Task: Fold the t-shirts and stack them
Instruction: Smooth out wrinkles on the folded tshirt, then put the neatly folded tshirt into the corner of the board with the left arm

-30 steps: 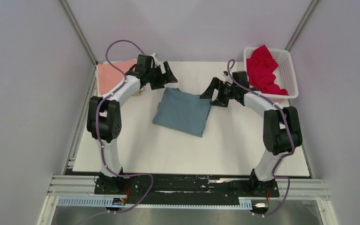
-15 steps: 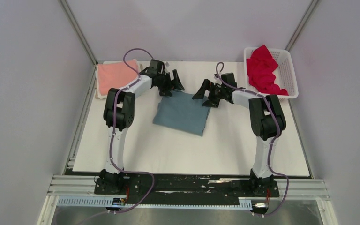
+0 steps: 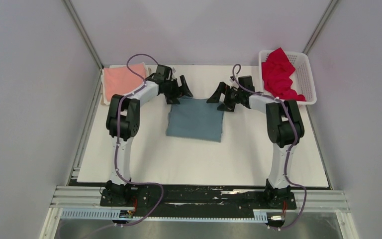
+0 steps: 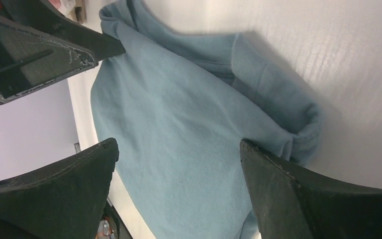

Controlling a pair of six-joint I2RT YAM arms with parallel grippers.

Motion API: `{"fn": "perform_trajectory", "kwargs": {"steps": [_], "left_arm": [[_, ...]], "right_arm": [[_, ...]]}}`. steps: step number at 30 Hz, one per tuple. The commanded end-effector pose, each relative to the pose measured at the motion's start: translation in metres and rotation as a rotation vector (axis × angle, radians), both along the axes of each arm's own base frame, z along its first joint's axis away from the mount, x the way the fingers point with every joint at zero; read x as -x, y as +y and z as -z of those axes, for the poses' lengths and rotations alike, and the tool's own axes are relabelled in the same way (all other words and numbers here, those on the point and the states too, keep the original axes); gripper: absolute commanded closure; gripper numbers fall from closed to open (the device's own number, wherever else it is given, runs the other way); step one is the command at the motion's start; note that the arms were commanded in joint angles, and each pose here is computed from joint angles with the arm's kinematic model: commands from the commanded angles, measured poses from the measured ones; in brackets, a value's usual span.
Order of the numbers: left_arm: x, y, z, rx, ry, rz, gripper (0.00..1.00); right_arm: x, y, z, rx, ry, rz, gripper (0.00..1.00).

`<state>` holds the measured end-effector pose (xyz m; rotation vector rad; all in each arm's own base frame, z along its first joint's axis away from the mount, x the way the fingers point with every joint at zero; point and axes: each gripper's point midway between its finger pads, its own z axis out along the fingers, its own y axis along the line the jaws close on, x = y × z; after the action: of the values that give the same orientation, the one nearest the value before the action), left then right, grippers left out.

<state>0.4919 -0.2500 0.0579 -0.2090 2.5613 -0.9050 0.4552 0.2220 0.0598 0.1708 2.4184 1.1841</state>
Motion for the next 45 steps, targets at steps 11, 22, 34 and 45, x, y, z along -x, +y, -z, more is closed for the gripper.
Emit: {"fn": "perform_trajectory", "kwargs": {"steps": [11, 22, 34, 45], "left_arm": [[0.06, 0.044, -0.108, -0.178, -0.23, -0.099, 0.0], [0.063, 0.062, -0.013, -0.358, -0.051, -0.077, 0.0], [0.072, 0.027, 0.031, -0.309, 0.052, -0.021, 0.2], [0.078, 0.006, 0.054, -0.579, 0.053, -0.045, 1.0]], "right_arm": [[0.078, -0.066, -0.094, 0.212, -0.218, 0.161, 0.0], [0.143, -0.095, -0.118, 0.272, -0.296, 0.246, 0.0], [0.16, -0.113, -0.134, 0.327, -0.375, 0.303, 0.0], [0.158, -0.128, -0.121, 0.406, -0.371, 0.343, 0.0]]}}
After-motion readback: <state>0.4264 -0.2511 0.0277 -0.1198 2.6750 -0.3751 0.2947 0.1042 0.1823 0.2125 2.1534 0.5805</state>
